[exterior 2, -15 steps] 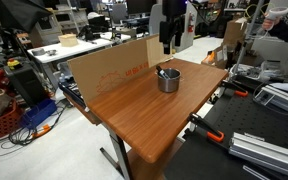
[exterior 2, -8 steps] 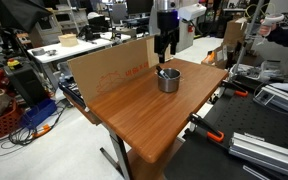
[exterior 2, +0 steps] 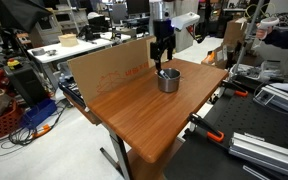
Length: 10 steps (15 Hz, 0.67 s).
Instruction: Take the marker out of the cup
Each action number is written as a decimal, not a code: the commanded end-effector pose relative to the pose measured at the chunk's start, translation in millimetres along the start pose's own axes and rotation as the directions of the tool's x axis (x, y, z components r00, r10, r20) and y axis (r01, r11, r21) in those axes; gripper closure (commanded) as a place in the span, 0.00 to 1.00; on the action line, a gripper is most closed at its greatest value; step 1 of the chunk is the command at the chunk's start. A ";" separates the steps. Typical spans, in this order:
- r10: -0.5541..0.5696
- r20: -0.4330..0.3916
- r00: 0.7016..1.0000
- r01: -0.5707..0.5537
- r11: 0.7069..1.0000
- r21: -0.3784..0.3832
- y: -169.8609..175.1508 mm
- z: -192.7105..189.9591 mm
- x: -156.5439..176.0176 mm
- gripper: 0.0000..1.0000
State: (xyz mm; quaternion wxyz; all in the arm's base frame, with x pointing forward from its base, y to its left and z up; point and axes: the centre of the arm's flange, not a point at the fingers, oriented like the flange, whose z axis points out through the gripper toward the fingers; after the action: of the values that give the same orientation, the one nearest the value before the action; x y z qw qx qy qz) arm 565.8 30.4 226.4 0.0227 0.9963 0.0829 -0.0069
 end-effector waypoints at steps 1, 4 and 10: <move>0.028 -0.004 1.000 -0.028 1.000 -0.013 1.0 11.4 14.5 0.00; 0.037 0.011 0.999 -0.037 0.999 -0.010 -0.4 21.4 19.9 0.00; 0.052 0.012 0.999 -0.052 0.999 -0.006 0.9 26.2 27.0 0.50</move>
State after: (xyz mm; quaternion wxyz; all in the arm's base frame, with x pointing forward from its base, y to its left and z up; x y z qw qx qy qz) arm 584.6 33.1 203.8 0.0226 0.9974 0.0669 -0.0125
